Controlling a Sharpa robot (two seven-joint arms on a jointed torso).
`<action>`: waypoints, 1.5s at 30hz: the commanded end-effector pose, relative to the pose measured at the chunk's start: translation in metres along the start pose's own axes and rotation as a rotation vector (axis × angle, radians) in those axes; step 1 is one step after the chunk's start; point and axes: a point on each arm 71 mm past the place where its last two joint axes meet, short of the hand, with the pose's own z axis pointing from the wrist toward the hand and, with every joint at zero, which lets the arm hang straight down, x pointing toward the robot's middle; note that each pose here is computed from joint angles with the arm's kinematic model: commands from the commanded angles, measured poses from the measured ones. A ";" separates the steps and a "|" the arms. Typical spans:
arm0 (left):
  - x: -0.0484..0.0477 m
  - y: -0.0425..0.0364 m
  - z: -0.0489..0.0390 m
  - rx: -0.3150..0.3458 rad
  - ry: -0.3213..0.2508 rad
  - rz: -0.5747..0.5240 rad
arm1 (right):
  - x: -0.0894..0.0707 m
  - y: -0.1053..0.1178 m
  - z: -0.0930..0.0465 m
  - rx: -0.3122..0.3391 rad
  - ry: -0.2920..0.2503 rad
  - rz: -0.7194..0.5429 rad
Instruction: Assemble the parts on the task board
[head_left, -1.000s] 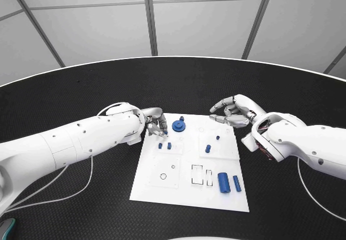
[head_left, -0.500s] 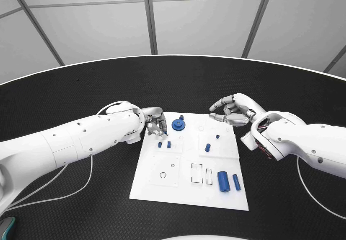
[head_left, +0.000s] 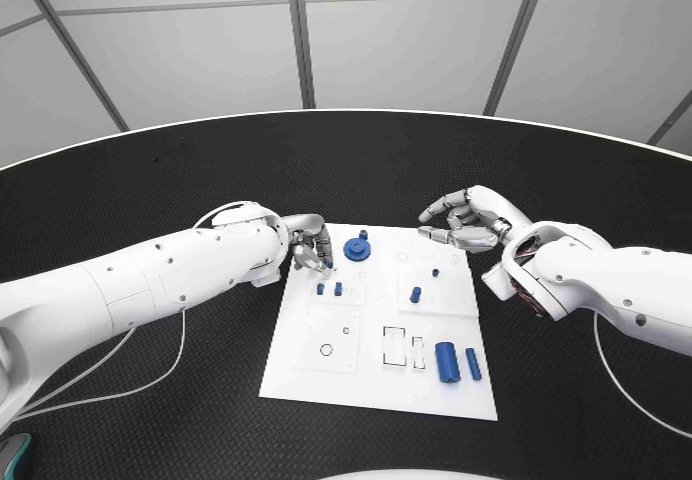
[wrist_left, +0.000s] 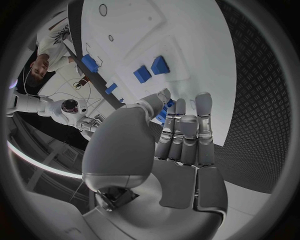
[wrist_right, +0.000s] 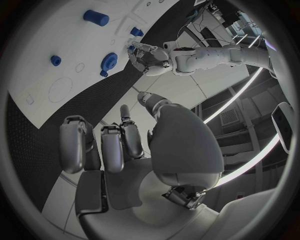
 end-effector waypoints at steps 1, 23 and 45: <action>-0.0001 0.0005 0.0001 -0.002 0.001 0.001 | 0.000 0.000 0.000 0.000 0.000 0.000; 0.0030 -0.0065 0.0034 0.008 0.025 0.032 | 0.000 0.000 0.000 -0.001 0.001 0.001; 0.0037 -0.0105 0.0034 0.028 0.023 0.033 | 0.000 0.001 0.000 -0.002 0.001 0.001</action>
